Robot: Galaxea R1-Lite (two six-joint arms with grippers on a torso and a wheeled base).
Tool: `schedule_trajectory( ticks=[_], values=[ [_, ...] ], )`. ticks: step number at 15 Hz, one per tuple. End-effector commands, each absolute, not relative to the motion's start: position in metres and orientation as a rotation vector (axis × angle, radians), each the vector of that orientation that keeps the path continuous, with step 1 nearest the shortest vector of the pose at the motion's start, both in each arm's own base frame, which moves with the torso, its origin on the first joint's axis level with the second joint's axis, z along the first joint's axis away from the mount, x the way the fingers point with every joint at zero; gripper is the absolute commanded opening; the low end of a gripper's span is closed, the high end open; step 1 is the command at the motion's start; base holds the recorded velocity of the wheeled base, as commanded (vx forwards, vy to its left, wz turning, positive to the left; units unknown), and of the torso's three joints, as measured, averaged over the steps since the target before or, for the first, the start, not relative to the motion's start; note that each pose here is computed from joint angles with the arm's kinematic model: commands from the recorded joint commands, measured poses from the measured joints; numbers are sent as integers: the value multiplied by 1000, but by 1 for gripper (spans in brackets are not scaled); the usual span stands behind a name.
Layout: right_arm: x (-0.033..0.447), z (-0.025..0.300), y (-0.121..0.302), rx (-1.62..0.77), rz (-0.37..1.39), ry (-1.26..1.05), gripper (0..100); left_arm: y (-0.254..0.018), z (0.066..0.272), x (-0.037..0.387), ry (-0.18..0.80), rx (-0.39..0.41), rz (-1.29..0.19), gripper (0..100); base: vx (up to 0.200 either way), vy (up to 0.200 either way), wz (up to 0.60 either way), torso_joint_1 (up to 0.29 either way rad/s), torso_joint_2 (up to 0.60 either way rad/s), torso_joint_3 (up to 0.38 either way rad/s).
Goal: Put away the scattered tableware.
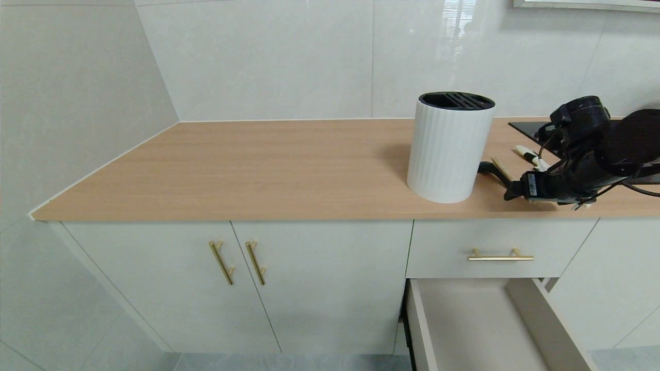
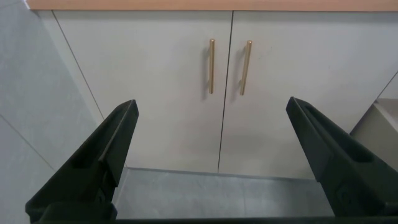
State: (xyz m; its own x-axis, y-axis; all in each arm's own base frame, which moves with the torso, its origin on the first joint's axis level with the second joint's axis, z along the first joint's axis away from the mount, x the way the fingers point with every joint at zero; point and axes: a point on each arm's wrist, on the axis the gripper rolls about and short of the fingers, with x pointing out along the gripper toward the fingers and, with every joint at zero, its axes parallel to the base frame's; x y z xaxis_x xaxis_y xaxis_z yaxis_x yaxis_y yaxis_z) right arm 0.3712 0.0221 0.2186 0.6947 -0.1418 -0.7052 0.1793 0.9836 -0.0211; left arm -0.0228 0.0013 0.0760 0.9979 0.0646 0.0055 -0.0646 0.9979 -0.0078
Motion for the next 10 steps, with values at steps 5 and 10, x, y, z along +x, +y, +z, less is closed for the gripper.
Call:
schedule_trajectory(
  ticks=[5,10],
  values=[
    [381,210,23,55,-179,777,100,1,76,-23,-5,-8,64,100,0,0,0,0,0,0],
    [381,210,23,58,-177,776,0,1,76,-23,-5,-8,66,100,0,0,0,0,0,0]
  ],
)
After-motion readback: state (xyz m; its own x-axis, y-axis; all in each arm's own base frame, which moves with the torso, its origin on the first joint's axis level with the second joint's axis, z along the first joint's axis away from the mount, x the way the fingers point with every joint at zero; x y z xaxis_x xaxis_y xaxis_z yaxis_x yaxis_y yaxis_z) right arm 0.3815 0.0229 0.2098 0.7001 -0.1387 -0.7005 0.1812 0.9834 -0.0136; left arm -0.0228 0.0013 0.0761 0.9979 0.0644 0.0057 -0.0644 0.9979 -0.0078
